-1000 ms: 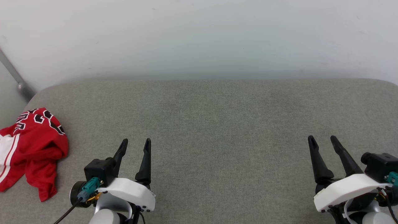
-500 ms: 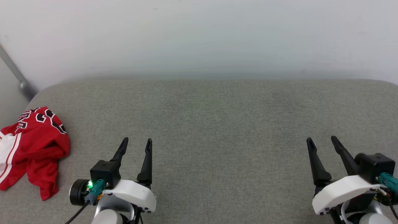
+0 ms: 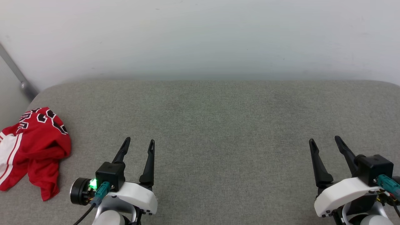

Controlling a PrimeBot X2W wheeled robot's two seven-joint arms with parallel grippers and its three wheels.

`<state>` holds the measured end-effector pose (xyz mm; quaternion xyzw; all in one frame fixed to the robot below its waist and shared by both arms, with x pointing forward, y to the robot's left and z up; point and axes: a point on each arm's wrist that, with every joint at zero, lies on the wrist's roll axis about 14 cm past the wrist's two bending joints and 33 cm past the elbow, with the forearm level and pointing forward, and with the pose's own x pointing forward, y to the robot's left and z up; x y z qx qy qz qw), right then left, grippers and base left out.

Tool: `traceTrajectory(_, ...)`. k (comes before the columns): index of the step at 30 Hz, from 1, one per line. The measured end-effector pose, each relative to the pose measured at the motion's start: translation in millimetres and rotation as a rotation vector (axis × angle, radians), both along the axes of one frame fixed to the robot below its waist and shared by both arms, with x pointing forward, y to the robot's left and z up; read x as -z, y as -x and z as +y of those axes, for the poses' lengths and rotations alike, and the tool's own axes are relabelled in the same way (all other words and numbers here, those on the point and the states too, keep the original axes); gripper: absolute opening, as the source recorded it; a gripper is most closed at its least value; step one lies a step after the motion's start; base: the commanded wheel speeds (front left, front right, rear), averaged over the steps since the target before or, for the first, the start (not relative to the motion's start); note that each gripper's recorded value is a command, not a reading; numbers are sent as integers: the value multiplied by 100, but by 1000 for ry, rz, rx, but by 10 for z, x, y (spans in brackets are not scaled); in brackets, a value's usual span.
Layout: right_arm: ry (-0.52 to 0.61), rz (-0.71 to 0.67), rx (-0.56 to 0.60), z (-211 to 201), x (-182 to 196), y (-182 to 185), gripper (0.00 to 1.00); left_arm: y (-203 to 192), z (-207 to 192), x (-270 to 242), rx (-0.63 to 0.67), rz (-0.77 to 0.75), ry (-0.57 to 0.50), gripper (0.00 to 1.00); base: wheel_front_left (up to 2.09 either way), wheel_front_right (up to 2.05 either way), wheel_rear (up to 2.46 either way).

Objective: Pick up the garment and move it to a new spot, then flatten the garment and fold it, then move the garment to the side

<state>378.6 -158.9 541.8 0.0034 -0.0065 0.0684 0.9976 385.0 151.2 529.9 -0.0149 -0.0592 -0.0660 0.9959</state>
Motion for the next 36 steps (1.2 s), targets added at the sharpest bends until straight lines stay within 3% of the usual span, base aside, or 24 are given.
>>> traceTrajectory(36,-9,-31,18,-58,-4,23,100,22,62,122,-16,26,35,100,0,0,0)
